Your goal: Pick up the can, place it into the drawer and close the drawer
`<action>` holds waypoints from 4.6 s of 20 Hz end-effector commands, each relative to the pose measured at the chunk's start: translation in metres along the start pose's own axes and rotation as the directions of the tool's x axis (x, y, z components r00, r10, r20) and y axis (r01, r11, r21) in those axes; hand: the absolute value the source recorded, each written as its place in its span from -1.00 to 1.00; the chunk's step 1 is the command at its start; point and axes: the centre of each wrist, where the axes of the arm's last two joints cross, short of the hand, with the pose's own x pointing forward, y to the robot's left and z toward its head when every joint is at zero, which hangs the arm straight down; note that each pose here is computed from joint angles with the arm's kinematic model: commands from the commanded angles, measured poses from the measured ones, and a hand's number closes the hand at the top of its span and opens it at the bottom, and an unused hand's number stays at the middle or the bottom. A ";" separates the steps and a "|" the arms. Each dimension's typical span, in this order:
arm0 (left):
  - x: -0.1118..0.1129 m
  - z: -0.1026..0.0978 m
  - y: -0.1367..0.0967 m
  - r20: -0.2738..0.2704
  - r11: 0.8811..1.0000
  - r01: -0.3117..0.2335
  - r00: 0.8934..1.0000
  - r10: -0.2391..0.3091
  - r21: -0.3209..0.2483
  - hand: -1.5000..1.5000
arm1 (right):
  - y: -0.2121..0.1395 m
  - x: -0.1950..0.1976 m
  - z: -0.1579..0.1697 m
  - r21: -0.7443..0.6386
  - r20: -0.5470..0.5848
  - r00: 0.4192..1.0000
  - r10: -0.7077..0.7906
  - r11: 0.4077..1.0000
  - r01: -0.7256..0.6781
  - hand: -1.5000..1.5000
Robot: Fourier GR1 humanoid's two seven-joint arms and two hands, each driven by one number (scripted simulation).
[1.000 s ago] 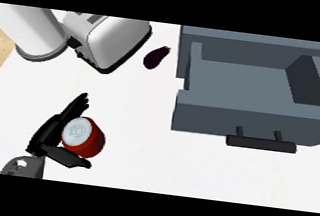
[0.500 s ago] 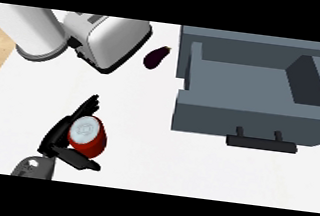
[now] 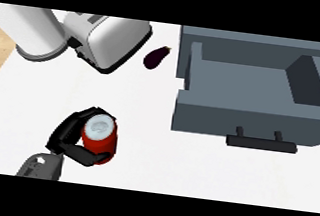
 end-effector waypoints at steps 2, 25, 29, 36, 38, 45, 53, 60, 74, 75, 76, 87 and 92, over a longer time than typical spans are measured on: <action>0.021 0.005 -0.008 -0.009 0.998 -0.048 0.999 0.048 -0.046 1.00 | 0.000 -0.008 -0.018 0.009 -0.001 1.000 0.002 1.000 -0.002 -1.00; 0.116 -0.058 -0.016 0.160 0.934 0.002 0.985 -0.064 0.357 1.00 | -0.001 0.014 0.015 -0.040 0.023 1.000 -0.007 0.999 0.008 -1.00; 0.161 -0.093 -0.040 0.196 0.945 0.011 0.977 -0.079 0.326 1.00 | -0.009 0.012 0.004 -0.021 0.027 1.000 -0.002 1.000 0.003 -1.00; 0.209 -0.123 -0.084 0.181 0.958 0.016 0.981 -0.071 0.287 1.00 | -0.001 0.013 0.021 -0.029 0.019 1.000 -0.004 1.000 0.004 -1.00; 0.229 -0.124 -0.111 0.184 0.965 0.035 0.979 -0.084 0.259 1.00 | -0.004 0.002 0.002 -0.023 0.011 1.000 -0.001 1.000 0.001 -1.00; 0.265 -0.170 -0.131 0.221 0.966 0.067 0.967 -0.124 0.250 1.00 | 0.014 -0.001 -0.016 -0.035 0.028 1.000 0.011 0.999 -0.010 -1.00; 0.319 -0.204 -0.171 0.204 0.960 0.088 0.968 -0.145 0.265 1.00 | -0.010 0.004 0.006 -0.031 0.014 1.000 -0.008 0.999 0.009 -1.00; 0.342 -0.227 -0.181 0.178 0.963 0.116 0.971 -0.162 0.244 1.00 | 0.005 0.006 -0.008 -0.010 0.021 1.000 -0.009 1.000 0.010 -1.00; 0.328 -0.248 -0.200 0.132 0.941 0.204 0.960 -0.246 0.271 1.00 | 0.004 0.013 -0.003 0.009 0.036 0.999 0.004 1.000 -0.004 -1.00; 0.345 -0.248 -0.209 0.134 0.933 0.207 0.958 -0.254 0.293 1.00 | 0.003 0.016 -0.011 -0.012 0.032 0.999 0.014 1.000 -0.014 -1.00; 0.346 -0.246 -0.214 0.120 0.938 0.203 0.962 -0.244 0.280 1.00 | -0.003 0.001 -0.026 -0.001 0.039 0.999 0.013 1.000 -0.013 -1.00; 0.295 -0.254 -0.188 0.110 0.908 0.249 0.948 -0.300 0.336 1.00 | 0.004 0.009 -0.025 0.008 0.042 0.999 -0.003 1.000 0.003 -1.00; 0.288 -0.255 -0.189 0.094 0.889 0.312 0.928 -0.361 0.335 1.00 | 0.011 0.011 -0.035 0.010 0.074 0.997 -0.007 1.000 0.006 -1.00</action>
